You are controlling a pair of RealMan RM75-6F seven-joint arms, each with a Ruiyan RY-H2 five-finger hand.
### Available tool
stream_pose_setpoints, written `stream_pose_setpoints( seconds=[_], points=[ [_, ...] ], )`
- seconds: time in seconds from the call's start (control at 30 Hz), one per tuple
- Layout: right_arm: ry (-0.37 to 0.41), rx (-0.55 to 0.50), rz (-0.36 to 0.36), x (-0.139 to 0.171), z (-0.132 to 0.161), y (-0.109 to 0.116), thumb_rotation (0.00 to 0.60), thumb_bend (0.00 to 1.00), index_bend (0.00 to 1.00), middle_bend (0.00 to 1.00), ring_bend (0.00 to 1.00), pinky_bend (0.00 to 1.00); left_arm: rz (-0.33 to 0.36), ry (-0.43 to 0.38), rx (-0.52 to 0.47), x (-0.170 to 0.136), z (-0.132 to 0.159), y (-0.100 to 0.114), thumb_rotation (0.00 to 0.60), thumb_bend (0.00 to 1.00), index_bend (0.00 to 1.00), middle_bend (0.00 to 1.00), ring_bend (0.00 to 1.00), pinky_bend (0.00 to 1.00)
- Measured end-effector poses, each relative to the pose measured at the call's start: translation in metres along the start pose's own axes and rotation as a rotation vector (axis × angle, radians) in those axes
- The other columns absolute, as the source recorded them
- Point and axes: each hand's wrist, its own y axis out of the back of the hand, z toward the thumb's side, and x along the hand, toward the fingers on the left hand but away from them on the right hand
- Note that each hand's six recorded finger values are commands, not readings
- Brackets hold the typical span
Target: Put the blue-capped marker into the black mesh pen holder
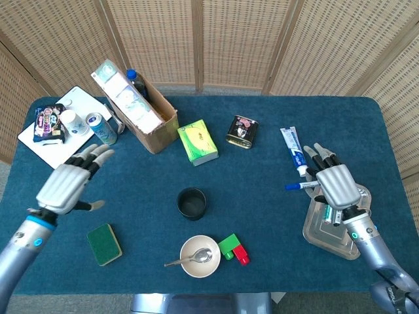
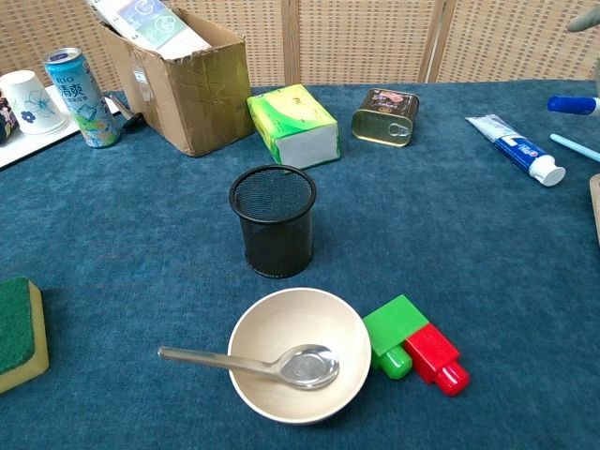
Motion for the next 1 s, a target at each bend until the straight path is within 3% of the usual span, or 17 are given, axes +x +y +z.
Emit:
stream_pose_setpoints(
  seconds=[0.1, 0.23, 0.37, 0.57, 0.73, 1.0],
  points=[
    [-0.006, -0.05, -0.01, 0.0, 0.003, 0.001, 0.6, 0.51, 0.63, 0.07, 0.0, 0.2, 0.057, 0.049, 0.023, -0.027, -0.025, 0.003, 0.6, 0.09, 0.12, 0.0, 0.0, 0.17],
    [-0.009, -0.132, -0.03, 0.0, 0.011, 0.004, 0.6, 0.51, 0.63, 0.07, 0.0, 0.2, 0.135, 0.186, 0.046, -0.068, -0.062, 0.003, 0.6, 0.09, 0.14, 0.0, 0.0, 0.16],
    [-0.003, -0.19, -0.041, 0.001, 0.02, 0.006, 0.6, 0.51, 0.63, 0.08, 0.0, 0.2, 0.162, 0.275, 0.029, -0.099, -0.081, -0.004, 0.6, 0.09, 0.14, 0.0, 0.0, 0.16],
    [0.021, -0.323, -0.032, -0.003, 0.043, 0.002, 0.6, 0.51, 0.64, 0.08, 0.0, 0.2, 0.187, 0.299, -0.003, -0.121, -0.086, -0.01, 0.6, 0.09, 0.14, 0.0, 0.0, 0.16],
    [0.034, -0.473, -0.016, -0.008, 0.064, 0.003, 0.6, 0.51, 0.65, 0.08, 0.0, 0.2, 0.176, 0.304, -0.005, -0.125, -0.085, -0.015, 0.6, 0.09, 0.14, 0.0, 0.0, 0.16],
    [0.056, -0.631, -0.017, -0.026, 0.096, 0.014, 0.6, 0.52, 0.65, 0.08, 0.0, 0.2, 0.163, 0.29, -0.025, -0.128, -0.083, -0.022, 0.6, 0.09, 0.14, 0.0, 0.0, 0.16]
  ],
)
